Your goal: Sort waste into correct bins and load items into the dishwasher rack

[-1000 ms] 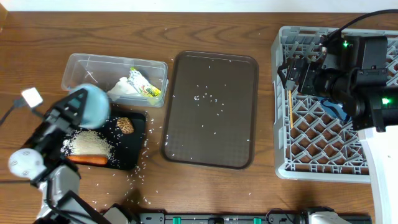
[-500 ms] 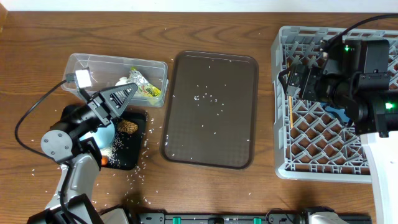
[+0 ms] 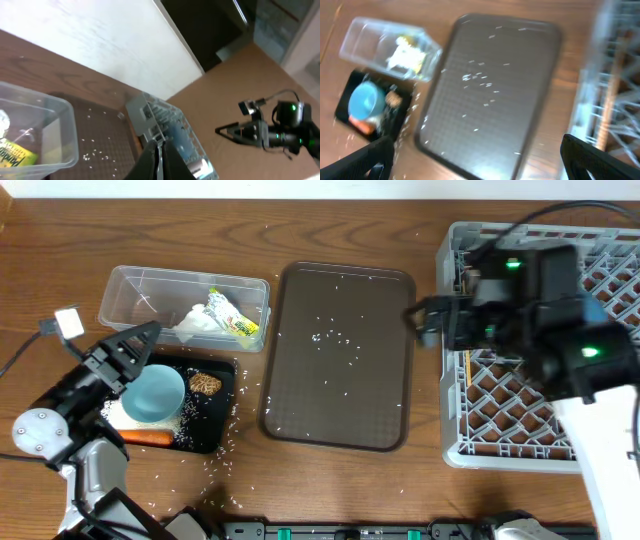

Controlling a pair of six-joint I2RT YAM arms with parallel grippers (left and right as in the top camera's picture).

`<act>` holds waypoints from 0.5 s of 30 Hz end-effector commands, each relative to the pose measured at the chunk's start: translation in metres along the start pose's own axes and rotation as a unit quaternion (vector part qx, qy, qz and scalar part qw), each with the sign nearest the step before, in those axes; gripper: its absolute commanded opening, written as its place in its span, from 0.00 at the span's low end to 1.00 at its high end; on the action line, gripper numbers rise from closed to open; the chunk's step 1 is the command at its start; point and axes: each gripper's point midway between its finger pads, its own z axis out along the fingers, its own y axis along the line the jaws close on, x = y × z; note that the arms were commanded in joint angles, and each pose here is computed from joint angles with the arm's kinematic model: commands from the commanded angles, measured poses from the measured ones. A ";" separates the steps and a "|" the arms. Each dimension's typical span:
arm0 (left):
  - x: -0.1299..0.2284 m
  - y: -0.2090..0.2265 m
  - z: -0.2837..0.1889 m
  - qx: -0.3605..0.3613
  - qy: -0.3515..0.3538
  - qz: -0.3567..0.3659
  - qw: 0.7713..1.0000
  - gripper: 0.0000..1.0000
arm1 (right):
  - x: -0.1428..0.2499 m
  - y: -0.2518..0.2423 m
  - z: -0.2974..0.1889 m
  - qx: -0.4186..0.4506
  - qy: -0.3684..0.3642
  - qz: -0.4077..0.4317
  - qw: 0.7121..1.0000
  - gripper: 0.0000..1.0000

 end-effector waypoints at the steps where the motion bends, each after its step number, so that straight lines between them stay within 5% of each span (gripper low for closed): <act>1: -0.020 -0.006 -0.001 0.001 -0.035 -0.014 0.999 0.06 | 0.002 0.014 0.017 0.004 0.014 -0.021 1.000 0.99; 10: -0.085 0.000 -0.015 0.011 -0.212 -0.114 0.971 0.06 | 0.013 0.020 0.032 0.006 0.043 -0.018 0.999 0.99; 15: -0.114 -0.014 -0.009 -0.004 -0.210 -0.098 0.973 0.06 | 0.013 0.020 0.032 0.006 0.044 -0.010 0.999 0.99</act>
